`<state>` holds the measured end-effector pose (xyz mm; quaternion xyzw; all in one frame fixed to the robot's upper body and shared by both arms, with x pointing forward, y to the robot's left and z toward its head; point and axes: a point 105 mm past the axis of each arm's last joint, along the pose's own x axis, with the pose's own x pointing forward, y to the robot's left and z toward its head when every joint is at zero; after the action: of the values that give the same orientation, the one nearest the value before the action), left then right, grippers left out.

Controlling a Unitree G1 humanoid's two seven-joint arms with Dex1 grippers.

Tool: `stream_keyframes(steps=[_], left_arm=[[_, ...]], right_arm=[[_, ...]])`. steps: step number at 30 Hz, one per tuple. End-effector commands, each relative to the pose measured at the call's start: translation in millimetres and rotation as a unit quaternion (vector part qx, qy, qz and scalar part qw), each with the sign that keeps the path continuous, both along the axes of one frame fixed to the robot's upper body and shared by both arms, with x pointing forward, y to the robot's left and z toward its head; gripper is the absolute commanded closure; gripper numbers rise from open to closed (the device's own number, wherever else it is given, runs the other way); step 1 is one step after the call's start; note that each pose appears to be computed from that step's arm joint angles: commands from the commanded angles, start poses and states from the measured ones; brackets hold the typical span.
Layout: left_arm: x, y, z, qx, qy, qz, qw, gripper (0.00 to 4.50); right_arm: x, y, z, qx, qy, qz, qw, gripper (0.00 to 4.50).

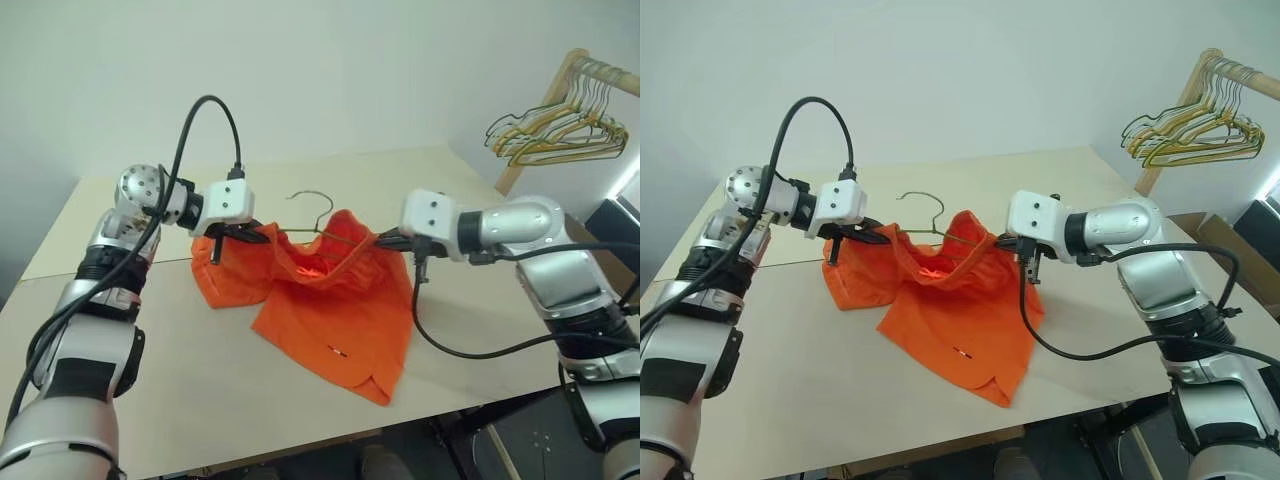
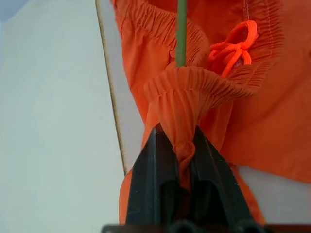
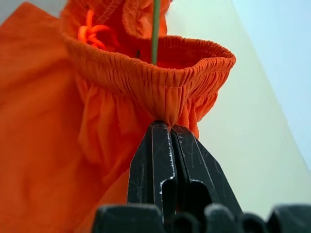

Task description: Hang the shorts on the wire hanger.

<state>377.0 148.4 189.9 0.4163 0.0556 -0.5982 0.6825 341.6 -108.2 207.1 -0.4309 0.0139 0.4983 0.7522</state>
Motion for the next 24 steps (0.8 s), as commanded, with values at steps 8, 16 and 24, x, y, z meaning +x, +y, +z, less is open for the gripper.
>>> stream_keyframes(steps=[8,16,24], left_arm=[[3,-8,27,-0.046,-0.051,0.002,0.998,4.50],[-5,-13,27,-0.052,-0.051,-0.026,0.997,4.50],[-12,-26,34,-0.097,-0.057,-0.062,0.992,4.50]], right_arm=[[3,-9,-2,-0.054,-0.020,0.011,0.998,2.85],[10,-14,0,-0.007,0.019,-0.008,1.000,2.85],[2,-11,8,0.070,0.085,0.033,0.993,2.85]])
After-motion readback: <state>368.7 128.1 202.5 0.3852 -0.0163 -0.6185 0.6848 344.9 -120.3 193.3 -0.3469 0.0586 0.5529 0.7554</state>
